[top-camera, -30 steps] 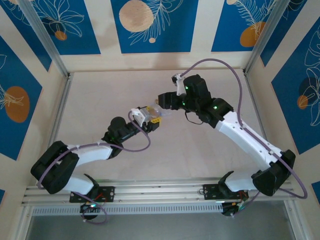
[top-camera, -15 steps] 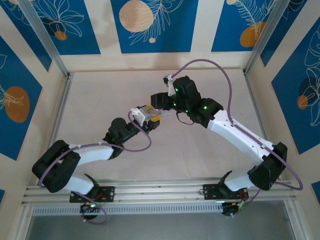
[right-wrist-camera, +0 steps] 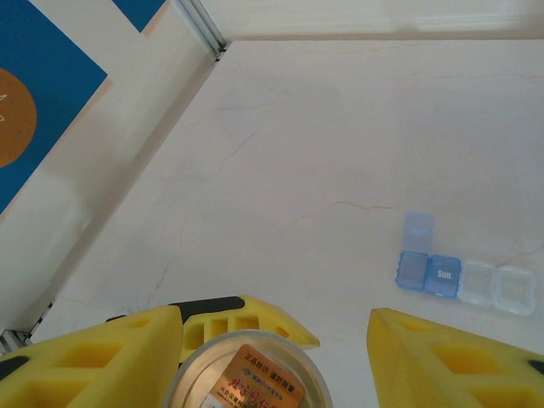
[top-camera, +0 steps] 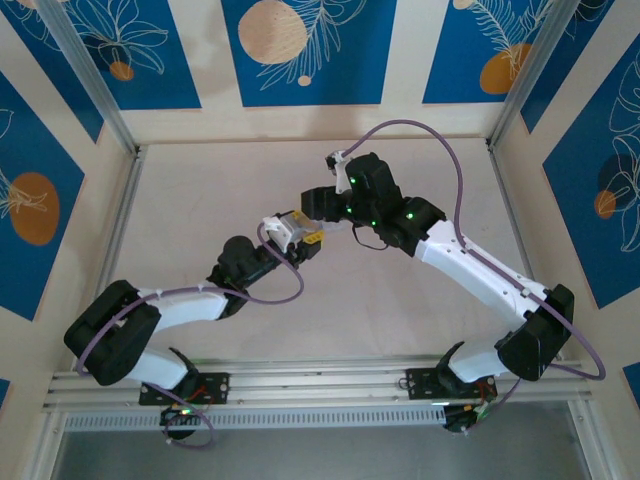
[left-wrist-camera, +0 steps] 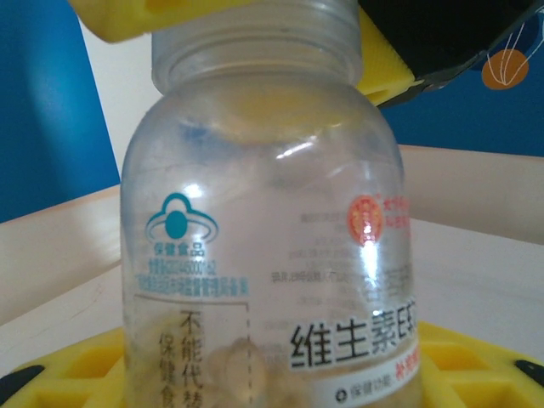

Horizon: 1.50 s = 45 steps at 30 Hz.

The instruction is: Sort the pills into containers

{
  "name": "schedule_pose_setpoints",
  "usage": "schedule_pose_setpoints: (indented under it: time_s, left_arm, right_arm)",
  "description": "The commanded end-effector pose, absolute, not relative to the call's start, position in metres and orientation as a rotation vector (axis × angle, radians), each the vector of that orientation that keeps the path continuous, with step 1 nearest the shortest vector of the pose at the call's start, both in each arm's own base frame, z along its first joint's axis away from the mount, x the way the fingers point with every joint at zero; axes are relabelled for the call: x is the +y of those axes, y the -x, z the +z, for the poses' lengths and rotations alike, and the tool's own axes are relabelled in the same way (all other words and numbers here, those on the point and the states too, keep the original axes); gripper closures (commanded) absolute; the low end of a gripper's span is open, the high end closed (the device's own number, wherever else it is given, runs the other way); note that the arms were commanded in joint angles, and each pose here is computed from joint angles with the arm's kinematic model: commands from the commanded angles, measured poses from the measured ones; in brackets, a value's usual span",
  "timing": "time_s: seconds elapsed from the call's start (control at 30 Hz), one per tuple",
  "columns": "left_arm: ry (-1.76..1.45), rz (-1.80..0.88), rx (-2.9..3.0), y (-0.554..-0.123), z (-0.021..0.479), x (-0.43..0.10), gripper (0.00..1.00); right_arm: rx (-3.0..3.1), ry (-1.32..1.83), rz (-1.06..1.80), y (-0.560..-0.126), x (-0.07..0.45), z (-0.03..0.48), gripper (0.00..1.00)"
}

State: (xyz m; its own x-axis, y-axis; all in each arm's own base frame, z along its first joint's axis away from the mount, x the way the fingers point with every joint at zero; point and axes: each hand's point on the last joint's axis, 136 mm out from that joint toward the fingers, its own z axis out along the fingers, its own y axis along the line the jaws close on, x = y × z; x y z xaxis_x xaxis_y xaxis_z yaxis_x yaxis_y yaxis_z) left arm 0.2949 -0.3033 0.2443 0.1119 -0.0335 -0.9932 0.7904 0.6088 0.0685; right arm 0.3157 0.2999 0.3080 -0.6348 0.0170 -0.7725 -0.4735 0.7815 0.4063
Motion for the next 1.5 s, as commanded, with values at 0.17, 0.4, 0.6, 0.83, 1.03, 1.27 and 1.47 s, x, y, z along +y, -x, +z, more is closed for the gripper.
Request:
schedule_pose_setpoints:
  time_s: [0.17,0.4,0.6,0.83,1.03,1.27,1.47]
  left_arm:
    - [-0.684,-0.696,1.249,-0.294,0.274,-0.306,1.0]
    - [-0.702,-0.72,1.212,-0.287,0.28,-0.307,1.0]
    - [-0.825,-0.795,1.174,-0.267,0.275,-0.315,1.0]
    - [-0.962,-0.967,1.054,-0.232,0.281,-0.318,1.0]
    - [-1.066,-1.098,0.959,-0.203,0.284,-0.319,1.0]
    - [-1.063,-1.098,0.971,-0.205,0.283,-0.32,1.0]
    - [-1.042,-1.054,1.019,-0.215,0.273,-0.321,1.0]
  right_arm:
    - [2.138,0.347,0.813,-0.308,0.303,0.308,0.52]
    - [2.03,0.557,0.967,-0.286,0.319,0.312,0.72]
    - [1.804,0.909,1.05,-0.249,0.317,0.329,0.88]
    - [1.385,1.444,1.076,-0.18,0.314,0.331,0.94]
    - [1.229,1.614,1.061,-0.164,0.303,0.343,0.75]
    - [1.298,1.579,1.024,-0.177,0.302,0.353,0.27]
    - [1.322,1.469,0.965,-0.184,0.297,0.37,0.17]
